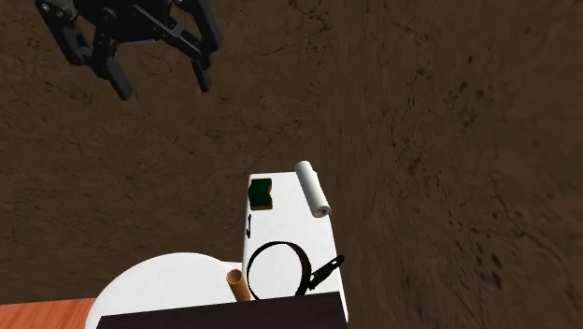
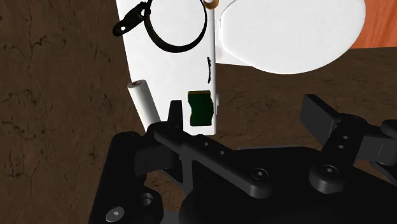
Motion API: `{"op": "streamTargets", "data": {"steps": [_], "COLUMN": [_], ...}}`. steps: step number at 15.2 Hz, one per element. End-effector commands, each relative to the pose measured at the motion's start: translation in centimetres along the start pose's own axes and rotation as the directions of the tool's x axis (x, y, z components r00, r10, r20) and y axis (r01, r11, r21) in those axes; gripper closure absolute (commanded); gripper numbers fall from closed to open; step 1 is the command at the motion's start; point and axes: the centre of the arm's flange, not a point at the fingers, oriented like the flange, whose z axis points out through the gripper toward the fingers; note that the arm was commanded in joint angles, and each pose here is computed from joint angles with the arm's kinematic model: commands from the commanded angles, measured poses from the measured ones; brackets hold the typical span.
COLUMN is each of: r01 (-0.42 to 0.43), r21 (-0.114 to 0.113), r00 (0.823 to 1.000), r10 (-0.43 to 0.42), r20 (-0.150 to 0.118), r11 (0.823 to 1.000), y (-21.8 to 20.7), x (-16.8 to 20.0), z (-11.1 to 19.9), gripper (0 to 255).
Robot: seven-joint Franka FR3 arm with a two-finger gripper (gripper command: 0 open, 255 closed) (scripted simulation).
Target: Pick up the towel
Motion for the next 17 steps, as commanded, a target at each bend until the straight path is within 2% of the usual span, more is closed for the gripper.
{"op": "streamTargets", "data": {"steps": [1,17], "r01": [0.0,0.073], "r21": [0.0,-0.008], "r00": [1.0,0.997], "r10": [0.0,-0.073], "r20": [0.0,0.008], "r11": [1.0,0.997], "y": [0.0,7.1], "x": [0.0,9.1], "z": [0.0,17.7], "gripper": [0,0]}}
